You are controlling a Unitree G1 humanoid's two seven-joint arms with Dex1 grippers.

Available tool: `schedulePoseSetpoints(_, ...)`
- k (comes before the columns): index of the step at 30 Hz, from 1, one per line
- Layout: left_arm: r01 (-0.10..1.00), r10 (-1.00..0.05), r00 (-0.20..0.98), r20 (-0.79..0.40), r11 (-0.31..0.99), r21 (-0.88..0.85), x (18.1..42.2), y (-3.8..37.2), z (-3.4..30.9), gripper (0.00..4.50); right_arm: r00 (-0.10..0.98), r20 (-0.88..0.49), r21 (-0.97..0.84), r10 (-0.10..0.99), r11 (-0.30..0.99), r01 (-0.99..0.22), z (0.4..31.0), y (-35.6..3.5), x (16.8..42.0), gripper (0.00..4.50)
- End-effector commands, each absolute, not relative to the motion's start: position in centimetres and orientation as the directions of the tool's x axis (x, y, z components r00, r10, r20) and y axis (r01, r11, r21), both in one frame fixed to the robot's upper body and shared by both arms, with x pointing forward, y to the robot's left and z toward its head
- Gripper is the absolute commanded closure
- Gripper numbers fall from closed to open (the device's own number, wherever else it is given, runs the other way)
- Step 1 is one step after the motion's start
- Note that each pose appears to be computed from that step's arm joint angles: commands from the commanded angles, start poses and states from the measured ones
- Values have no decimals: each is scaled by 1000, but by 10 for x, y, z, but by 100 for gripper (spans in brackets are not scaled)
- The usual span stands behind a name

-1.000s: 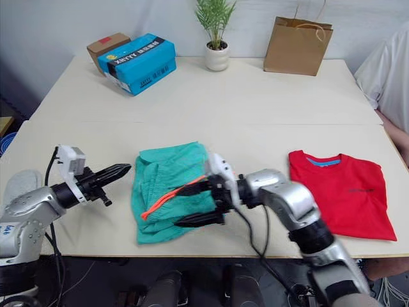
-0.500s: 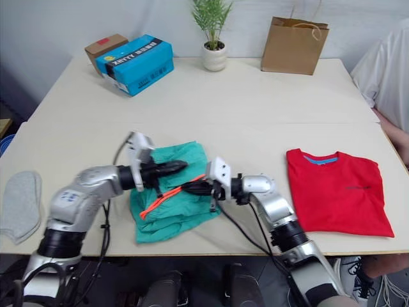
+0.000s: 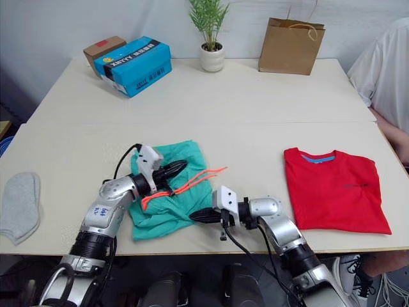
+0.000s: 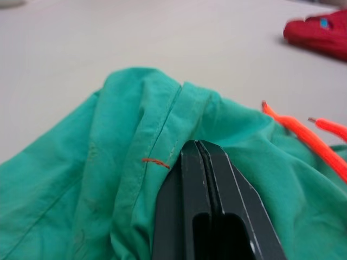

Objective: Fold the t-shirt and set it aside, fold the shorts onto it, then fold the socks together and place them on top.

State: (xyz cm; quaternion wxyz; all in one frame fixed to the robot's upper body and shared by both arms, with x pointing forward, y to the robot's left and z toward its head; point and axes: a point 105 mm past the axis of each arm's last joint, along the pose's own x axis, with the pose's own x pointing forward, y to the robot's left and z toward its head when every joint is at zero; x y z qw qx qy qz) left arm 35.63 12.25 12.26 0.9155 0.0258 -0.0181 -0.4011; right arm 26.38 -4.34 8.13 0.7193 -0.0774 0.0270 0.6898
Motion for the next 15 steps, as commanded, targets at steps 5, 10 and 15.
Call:
schedulePoseSetpoints(5, 852, -862, 506, -9, 499, 162, 314, 136, 150, 450, 146, 33, 187, 989, 137, -973, 161, -79, 286, 352)
schedulePoseSetpoints(10, 828, -835, 546, -73, 524, 202, 308, 154, 145, 450, 152, -176, 312, 973, 201, -929, 155, -86, 320, 170)
schedulePoseSetpoints(15, 802, -796, 588, -141, 552, 228, 300, 172, 119, 450, 176, -307, 342, 935, 281, -897, 140, -71, 357, 2)
